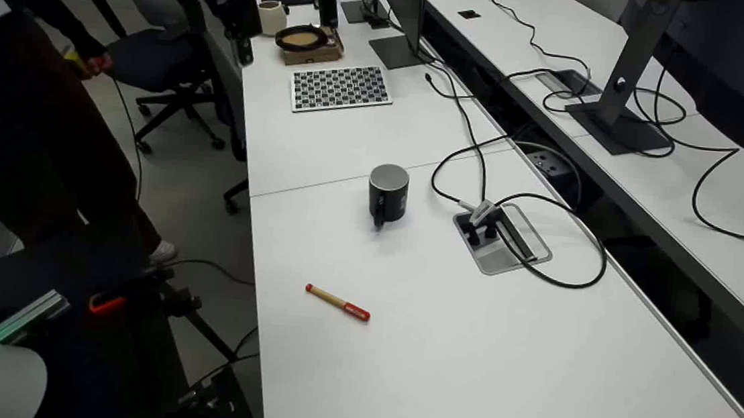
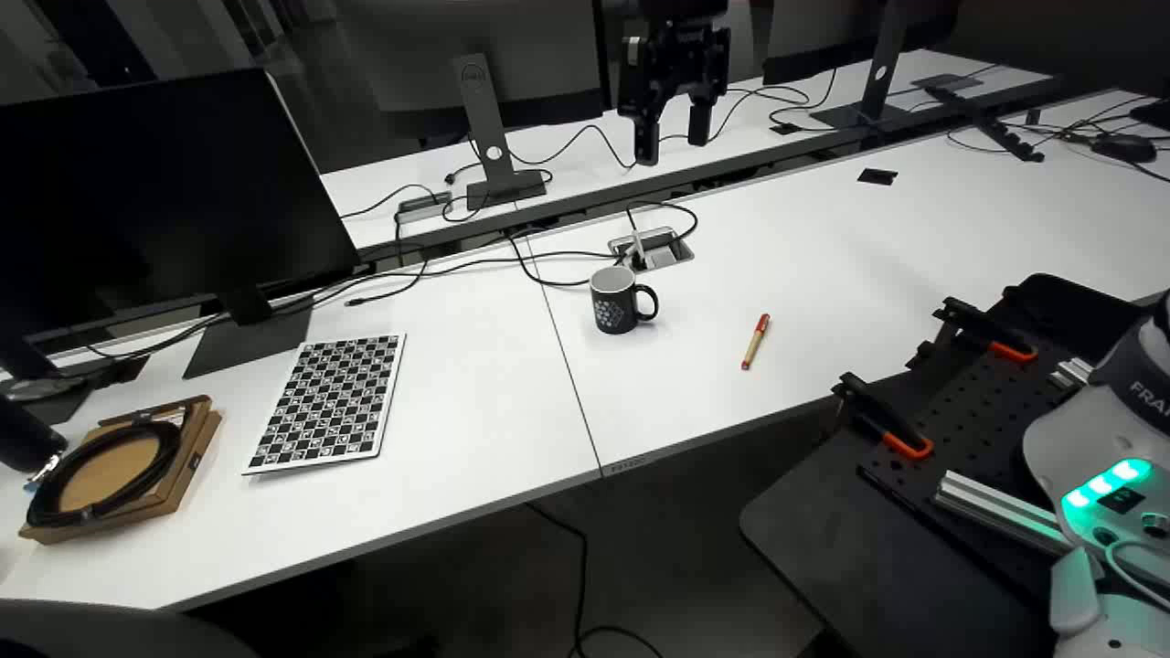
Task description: Turn the mug upside down
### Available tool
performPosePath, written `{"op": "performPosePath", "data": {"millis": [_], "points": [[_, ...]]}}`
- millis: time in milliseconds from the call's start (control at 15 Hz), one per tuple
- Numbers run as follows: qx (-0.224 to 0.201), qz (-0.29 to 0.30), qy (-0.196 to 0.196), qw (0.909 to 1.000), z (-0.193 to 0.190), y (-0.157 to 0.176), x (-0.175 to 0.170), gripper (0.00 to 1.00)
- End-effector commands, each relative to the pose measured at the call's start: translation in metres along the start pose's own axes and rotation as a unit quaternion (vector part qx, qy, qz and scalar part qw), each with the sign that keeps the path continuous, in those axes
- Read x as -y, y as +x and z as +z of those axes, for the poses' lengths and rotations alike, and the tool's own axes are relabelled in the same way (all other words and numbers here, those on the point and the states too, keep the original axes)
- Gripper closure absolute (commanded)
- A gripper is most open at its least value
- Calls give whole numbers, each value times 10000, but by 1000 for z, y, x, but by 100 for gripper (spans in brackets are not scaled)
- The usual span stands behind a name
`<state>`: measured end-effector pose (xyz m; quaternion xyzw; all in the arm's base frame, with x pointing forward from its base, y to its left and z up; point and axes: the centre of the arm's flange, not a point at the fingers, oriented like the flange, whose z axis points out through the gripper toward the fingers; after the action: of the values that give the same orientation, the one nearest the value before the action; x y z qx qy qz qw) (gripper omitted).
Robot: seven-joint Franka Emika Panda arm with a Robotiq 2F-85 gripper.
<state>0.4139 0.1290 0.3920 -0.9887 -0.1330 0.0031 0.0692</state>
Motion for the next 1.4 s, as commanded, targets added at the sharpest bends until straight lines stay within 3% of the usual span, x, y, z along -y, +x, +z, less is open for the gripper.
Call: {"op": "performPosePath", "data": {"millis": [0, 267, 533, 933, 1333], "points": [[0, 0, 0, 10000, 0, 0, 0, 0], [55, 204, -6, 9998, 7, 14, 6, 0], [-67, 729, -560, 9957, 27, 43, 20, 0], [-760, 780, -1371, 9846, 63, 87, 32, 0], [-651, 1083, -1803, 9755, 118, 118, 11, 0]]}}
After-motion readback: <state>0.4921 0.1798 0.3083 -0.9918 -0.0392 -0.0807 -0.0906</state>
